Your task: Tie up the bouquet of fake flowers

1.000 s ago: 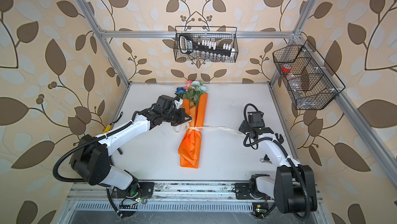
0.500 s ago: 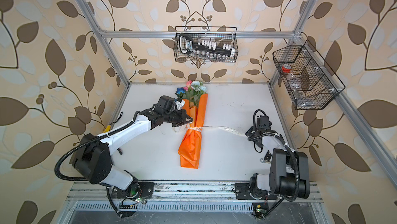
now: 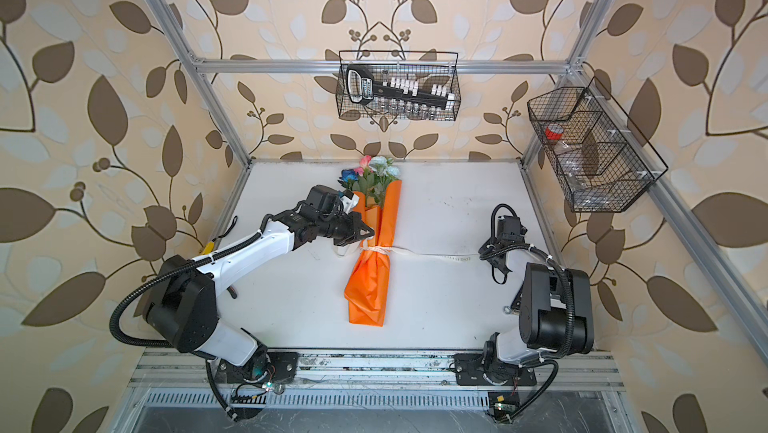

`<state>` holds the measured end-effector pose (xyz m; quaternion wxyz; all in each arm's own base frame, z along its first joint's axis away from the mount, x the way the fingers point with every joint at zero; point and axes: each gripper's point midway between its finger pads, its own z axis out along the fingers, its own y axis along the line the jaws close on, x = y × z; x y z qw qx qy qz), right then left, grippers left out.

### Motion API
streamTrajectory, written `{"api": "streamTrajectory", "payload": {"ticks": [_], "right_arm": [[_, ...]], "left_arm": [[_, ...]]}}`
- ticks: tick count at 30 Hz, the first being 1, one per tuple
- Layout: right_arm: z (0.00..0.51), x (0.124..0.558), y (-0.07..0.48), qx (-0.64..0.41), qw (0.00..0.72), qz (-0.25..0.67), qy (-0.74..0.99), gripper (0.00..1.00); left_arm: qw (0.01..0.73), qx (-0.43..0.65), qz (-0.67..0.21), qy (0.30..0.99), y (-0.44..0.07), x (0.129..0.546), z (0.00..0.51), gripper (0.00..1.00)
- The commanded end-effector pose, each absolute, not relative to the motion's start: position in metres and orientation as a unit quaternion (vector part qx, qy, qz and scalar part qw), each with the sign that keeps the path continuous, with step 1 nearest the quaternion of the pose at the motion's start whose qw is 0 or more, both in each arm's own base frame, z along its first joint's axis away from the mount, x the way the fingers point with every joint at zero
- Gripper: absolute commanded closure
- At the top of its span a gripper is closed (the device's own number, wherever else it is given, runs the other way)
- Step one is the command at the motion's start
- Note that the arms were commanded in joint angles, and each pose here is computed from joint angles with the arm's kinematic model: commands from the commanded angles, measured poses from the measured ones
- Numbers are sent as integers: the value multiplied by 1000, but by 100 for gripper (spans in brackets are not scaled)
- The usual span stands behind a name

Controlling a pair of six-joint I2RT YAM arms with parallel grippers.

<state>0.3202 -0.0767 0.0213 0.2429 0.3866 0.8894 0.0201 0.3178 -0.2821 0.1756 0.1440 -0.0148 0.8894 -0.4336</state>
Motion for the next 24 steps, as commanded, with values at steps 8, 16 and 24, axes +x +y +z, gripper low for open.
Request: {"api": "streamTrajectory", "payload": {"ticks": [8,16,24], "right_arm": [[172,416,19,198,409,175,874,100],[302,459,194,-19,477,267,837,100],[340,464,337,-150,460,331,810,100]], "left_arm": [[180,50,-430,883,-292,313,191,100],[223,119,-428,868,-306,307,196,100],[251,187,-407,858,-320,296,184,100]]}}
